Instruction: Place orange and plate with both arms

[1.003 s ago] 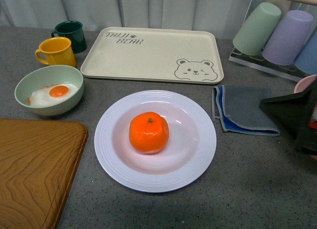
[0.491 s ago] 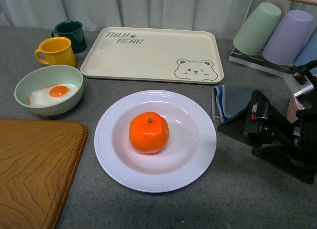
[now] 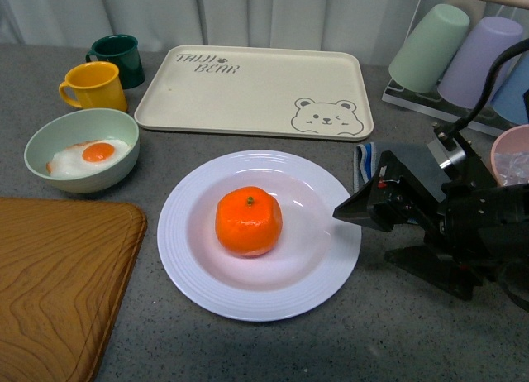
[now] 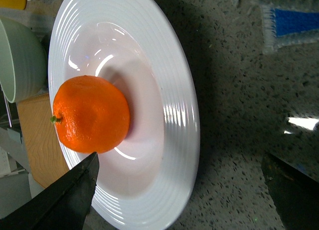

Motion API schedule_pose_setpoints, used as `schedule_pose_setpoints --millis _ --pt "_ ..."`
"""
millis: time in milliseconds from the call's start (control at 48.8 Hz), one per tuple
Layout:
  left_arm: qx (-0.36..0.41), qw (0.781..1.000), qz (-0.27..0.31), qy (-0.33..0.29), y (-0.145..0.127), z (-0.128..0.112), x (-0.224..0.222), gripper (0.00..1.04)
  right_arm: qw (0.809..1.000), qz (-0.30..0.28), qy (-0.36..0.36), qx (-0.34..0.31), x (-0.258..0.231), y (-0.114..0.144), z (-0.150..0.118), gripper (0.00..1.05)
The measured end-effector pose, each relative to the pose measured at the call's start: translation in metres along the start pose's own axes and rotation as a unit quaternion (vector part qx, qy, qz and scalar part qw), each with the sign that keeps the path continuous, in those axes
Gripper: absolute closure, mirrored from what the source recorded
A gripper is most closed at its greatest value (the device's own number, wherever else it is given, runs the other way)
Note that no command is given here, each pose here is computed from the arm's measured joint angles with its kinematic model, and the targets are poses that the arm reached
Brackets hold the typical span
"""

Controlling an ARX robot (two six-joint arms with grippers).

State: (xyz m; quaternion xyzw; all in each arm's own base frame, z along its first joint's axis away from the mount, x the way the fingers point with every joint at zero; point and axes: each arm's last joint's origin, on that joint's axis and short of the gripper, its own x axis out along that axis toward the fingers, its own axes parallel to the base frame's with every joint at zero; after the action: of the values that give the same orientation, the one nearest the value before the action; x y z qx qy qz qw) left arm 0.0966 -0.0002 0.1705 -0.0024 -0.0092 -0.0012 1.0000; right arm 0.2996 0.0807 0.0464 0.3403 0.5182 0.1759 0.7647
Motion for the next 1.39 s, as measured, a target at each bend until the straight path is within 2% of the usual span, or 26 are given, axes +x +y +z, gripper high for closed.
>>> schedule_pose_setpoints --millis 471,512,983,1106,1208,1392 --pt "0.0 1.0 0.0 0.0 0.0 0.0 0.0 0.07 0.999 0.017 0.011 0.027 0.032 0.011 0.011 0.09" --pt "0.0 1.0 0.0 0.0 0.0 0.0 0.0 0.07 0.999 0.017 0.011 0.032 0.033 0.011 0.012 0.12" --pt "0.0 1.0 0.0 0.0 0.0 0.0 0.0 0.07 0.998 -0.008 0.029 0.061 0.041 0.006 0.01 0.82" --pt "0.0 1.0 0.0 0.0 0.0 0.0 0.0 0.07 0.997 0.015 0.04 0.059 0.041 0.011 0.011 0.96" --pt "0.0 1.0 0.0 0.0 0.0 0.0 0.0 0.07 0.997 0.04 0.033 0.05 0.037 0.021 0.017 1.02" --pt "0.0 1.0 0.0 0.0 0.0 0.0 0.0 0.07 0.997 0.061 0.013 0.039 0.035 0.023 0.017 1.03"
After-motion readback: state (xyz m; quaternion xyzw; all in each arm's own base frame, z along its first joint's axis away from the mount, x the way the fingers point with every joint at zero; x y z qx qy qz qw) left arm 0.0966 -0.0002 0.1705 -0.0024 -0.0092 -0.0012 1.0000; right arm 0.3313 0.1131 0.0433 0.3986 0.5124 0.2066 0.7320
